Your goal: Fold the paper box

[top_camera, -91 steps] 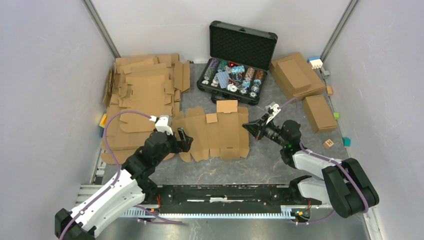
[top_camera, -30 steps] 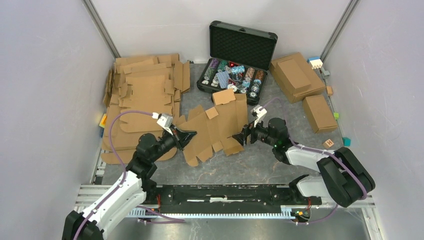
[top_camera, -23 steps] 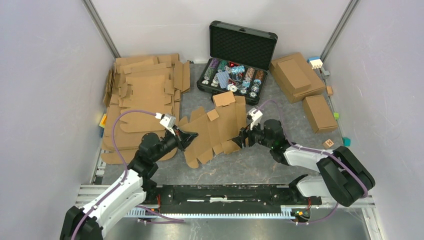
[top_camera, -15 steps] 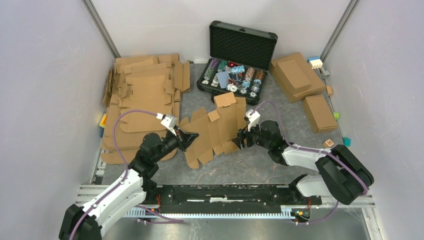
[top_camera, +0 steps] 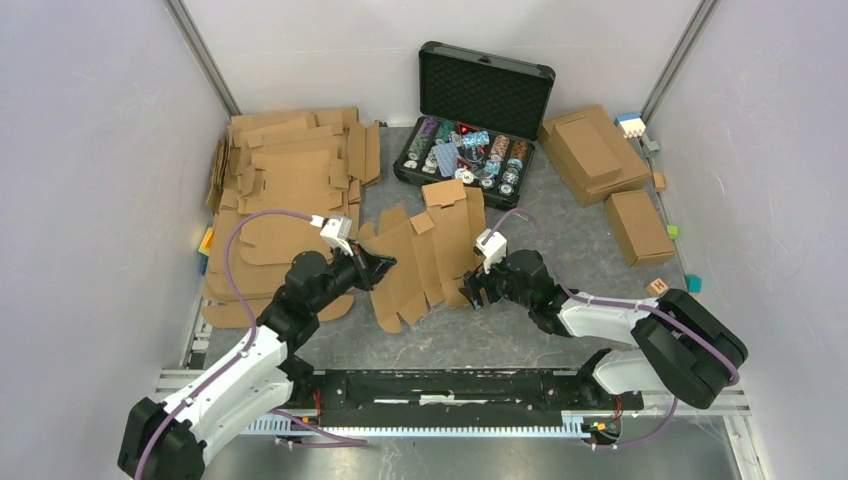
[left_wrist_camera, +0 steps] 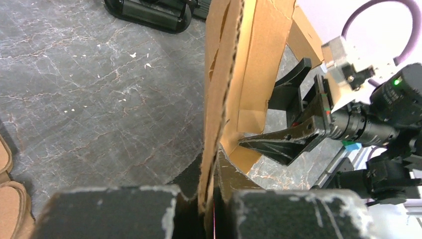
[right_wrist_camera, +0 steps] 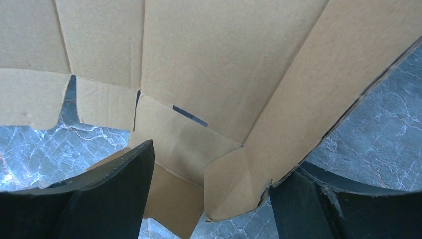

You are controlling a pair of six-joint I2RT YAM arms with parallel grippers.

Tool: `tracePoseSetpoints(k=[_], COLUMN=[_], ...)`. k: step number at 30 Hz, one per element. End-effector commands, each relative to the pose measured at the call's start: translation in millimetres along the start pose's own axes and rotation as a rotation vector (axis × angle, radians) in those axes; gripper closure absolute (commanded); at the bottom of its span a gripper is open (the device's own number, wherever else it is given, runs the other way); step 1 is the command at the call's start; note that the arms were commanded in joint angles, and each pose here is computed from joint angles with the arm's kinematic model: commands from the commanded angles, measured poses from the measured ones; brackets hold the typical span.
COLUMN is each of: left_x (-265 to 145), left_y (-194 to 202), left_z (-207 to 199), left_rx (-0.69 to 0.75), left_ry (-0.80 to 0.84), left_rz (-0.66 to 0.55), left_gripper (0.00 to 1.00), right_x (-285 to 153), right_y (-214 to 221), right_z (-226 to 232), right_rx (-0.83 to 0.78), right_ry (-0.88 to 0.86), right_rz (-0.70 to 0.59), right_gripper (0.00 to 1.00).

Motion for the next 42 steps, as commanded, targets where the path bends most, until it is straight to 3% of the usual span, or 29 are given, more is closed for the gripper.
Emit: tracePoseSetpoints(k=[1, 12, 25, 37, 42], left_x=[-0.5, 7.6, 20.0, 18.3, 16.0], left_y=[-28.6, -23.9, -8.8, 4.1, 3.7], left_z=[-23.1, -29.0, -37.8, -42.3, -44.1], left_rx=[-0.089, -0.15, 0.113, 0.27, 0.323], left_ry=[0.03, 0.018, -0.046, -0.047, -0.07], left_rz=[-0.031, 0.044, 0.115, 0.194, 0.179], left_gripper=[0.98, 0.97, 0.98, 0.98, 0.98], right_x=[3.4, 4.8, 3.9, -9.5, -15.5], right_y=[-13.9, -14.5, -16.4, -29.3, -30.8], right_z=[-2.5, -6.0, -18.6, -26.2, -30.2], right_rx=[-0.065, -0.09, -0.03, 0.048, 0.063], right_ry=[0.047, 0.098, 0.184, 0.175, 0.199], right_rz=[-0.025, -0.01, -0.009, -0.099, -0.122], right_gripper=[0.16, 0.16, 0.16, 0.32, 0.44])
Point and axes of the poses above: each gripper's point midway between its finger pads, its own x axis out along the fingers, its own z axis along the line the jaws close on, y = z × x, the point moved 1 cm from there along -x, back along the fingers
